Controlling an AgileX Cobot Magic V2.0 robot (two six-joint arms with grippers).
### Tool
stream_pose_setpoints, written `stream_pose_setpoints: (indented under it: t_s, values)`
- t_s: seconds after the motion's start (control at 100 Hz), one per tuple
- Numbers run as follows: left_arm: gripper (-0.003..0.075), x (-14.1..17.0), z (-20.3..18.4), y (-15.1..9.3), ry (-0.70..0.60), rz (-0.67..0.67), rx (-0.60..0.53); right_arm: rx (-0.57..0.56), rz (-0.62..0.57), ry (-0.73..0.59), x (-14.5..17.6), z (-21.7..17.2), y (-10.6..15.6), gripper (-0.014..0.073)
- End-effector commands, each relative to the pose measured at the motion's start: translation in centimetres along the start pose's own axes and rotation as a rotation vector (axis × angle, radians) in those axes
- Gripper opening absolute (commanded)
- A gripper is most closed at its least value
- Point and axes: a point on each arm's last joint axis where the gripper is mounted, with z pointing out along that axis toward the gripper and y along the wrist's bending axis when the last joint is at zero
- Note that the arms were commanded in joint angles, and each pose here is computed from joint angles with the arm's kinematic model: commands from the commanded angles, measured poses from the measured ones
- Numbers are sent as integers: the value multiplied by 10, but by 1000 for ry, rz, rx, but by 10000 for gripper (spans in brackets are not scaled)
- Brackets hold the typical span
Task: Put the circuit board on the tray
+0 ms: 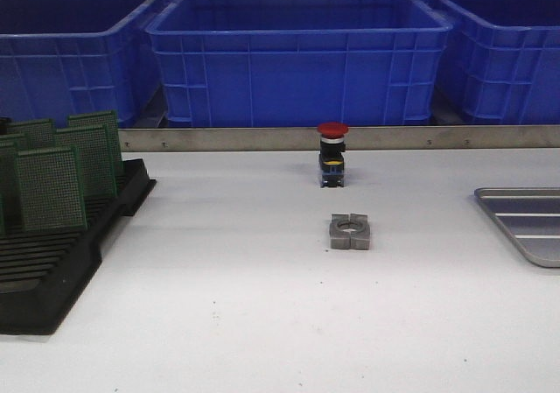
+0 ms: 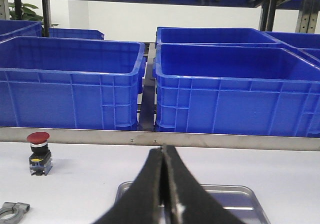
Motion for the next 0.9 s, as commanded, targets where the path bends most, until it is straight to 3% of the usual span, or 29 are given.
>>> stream_pose_setpoints:
  t_s: [0.0,0.24,0.47,0.66,0.89]
  values:
    - [-19,-40,-9,5,-114,-37,-6,7,-11,-79,-4,-2,0,-68]
    - [-19,-106,-6,13,58,-65,13,7,-11,-79,-4,-2,0,-68]
    - [-19,-151,20,17,256,-62,38,7,-11,-79,-4,-2,0,-68]
    - [-19,-166,46,18,361,-77,59,7,-11,-79,-4,-2,0,-68]
    - [-18,-160,65,16,443,-82,69,7,-11,-79,-4,-2,0,-68]
